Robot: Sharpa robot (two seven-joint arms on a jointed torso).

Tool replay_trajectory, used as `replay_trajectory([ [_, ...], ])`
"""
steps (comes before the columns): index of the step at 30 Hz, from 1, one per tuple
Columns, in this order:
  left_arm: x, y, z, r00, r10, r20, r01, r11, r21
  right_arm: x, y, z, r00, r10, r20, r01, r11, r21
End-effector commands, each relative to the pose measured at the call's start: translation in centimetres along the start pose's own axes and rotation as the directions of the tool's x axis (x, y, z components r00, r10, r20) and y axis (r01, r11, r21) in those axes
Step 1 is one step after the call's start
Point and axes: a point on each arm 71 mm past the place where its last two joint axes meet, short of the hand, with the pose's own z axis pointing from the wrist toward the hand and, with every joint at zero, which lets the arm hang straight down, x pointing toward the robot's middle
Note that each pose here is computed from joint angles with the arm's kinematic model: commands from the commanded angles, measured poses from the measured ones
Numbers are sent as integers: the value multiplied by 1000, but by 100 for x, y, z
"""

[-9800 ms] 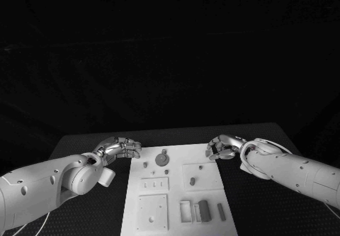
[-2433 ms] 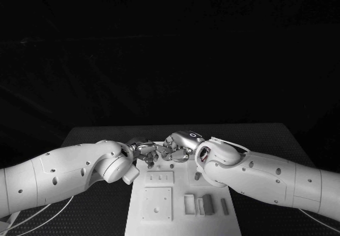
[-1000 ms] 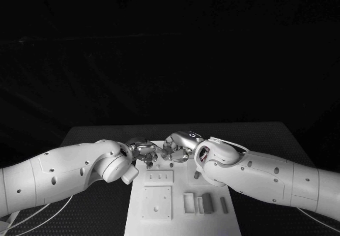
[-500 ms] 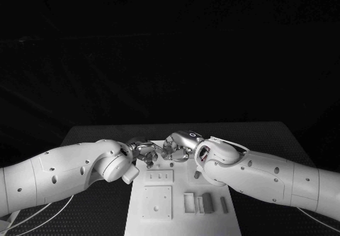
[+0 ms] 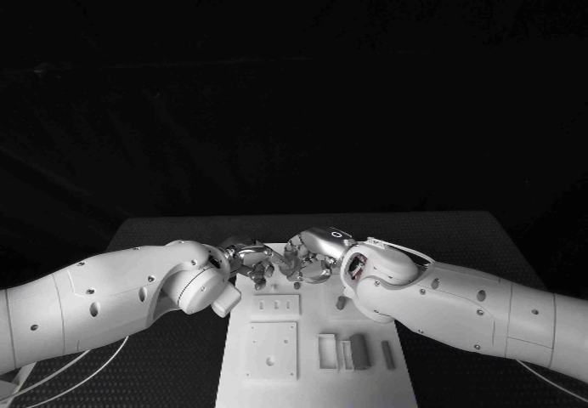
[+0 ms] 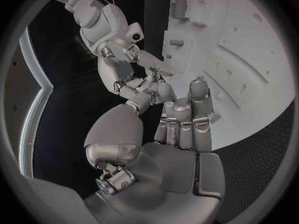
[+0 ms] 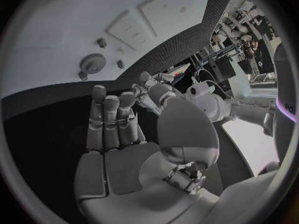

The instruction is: Assemble the parts on the task board

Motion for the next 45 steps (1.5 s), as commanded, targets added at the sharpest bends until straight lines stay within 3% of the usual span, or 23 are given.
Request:
replay_trajectory([
  [1,2,-20,-1,1000,-5,-10,5,1000,18,5,14,-4,1000,-2,-9,1,1000,-28],
  [9,-19,-7,0,1000,2,-5,-2,1000,12,-39,-106,-70,1000,18,16,-18,1000,-12],
  [15,-74,35,-23,1000,29,1,-29,1000,-2,-91,-369,-194,987,157,17,-158,987,22],
  [17,-90,51,-34,999,36,1,-36,999,-8,-111,-477,-242,967,254,2,-254,967,36],
  [21,-114,81,-54,999,42,10,-42,999,-29,-183,-728,-335,892,452,14,-451,887,103],
  [25,-108,116,-76,997,80,-5,-80,995,-65,-297,-948,-435,831,550,86,-557,823,115],
  [29,-98,171,-95,991,132,-28,-135,983,-125,-404,-1070,-502,824,549,139,-565,817,119],
  [36,-81,239,-99,971,237,-33,-239,953,-186,-569,-1150,-521,825,536,178,-557,824,102],
  [42,24,315,-55,956,292,-34,-293,931,-218,-642,-1207,-490,826,526,201,-553,825,113],
  [45,68,371,-16,952,305,-7,-298,925,-236,-694,-1243,-477,800,548,243,-587,798,134],
])
